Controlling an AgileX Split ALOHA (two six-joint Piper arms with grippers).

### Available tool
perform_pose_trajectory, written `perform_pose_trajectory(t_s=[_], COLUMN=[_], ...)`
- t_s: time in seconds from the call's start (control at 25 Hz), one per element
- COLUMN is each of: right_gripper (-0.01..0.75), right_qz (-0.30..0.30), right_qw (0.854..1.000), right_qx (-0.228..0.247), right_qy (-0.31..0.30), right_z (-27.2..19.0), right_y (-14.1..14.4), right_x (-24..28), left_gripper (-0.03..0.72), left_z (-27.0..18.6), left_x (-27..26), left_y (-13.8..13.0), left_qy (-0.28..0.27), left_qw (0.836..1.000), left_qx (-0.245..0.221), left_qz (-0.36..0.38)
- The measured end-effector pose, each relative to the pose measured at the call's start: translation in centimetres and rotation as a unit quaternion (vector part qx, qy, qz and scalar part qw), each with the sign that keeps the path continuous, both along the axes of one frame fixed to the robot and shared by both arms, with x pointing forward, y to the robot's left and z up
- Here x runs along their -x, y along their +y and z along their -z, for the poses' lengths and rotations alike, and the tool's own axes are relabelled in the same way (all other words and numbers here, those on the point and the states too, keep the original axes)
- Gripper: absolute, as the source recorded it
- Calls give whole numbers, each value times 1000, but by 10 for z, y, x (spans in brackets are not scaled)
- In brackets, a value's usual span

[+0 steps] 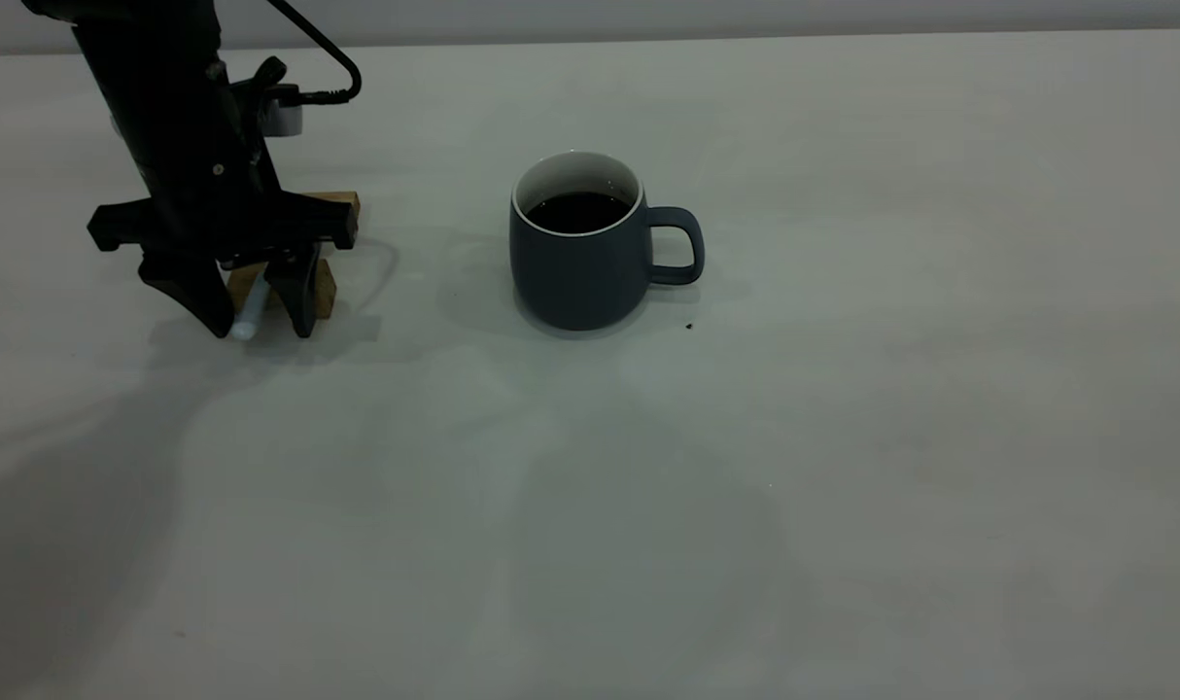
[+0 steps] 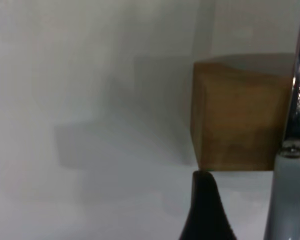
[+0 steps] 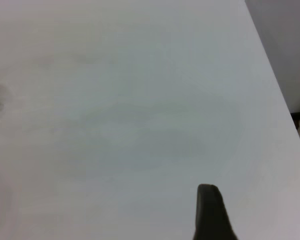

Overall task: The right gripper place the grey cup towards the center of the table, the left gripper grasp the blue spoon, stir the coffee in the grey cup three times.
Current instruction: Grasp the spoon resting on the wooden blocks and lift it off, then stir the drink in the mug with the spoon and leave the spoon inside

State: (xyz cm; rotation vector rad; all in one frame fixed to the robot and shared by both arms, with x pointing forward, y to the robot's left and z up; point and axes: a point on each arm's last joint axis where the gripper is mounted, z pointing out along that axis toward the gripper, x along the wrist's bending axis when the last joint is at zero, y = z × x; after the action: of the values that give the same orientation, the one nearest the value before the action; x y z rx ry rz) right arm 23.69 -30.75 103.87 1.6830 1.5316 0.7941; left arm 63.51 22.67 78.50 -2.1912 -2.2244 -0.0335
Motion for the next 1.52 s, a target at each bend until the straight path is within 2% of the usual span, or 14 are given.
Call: perform_pose_trajectory(t_s=[0.36, 0.52, 0.64, 0.88, 1.16, 1.52], right_gripper=[511, 511, 511, 511, 511, 511], right_qz=[0, 0, 0, 0, 0, 0], right_qw=[1000, 1000, 1000, 1000, 1000, 1000], right_qx=[0, 0, 0, 0, 0, 0], right_qy=[0, 0, 0, 0, 0, 0], right_z=[0, 0, 0, 0, 0, 0], right_y=[0, 0, 0, 0, 0, 0], right_x=[0, 0, 0, 0, 0, 0], left_gripper=[548, 494, 406, 134, 132, 132], left_z=[7, 7, 7, 7, 2, -68], left_x=[1, 1, 1, 1, 3, 2], left_y=[0, 0, 0, 0, 1, -3], left_qy=[6, 4, 5, 8, 17, -1], left_qw=[1000, 1000, 1000, 1000, 1000, 1000], left_qx=[-1, -1, -1, -2, -4, -1], left_qz=[0, 0, 1, 1, 0, 1])
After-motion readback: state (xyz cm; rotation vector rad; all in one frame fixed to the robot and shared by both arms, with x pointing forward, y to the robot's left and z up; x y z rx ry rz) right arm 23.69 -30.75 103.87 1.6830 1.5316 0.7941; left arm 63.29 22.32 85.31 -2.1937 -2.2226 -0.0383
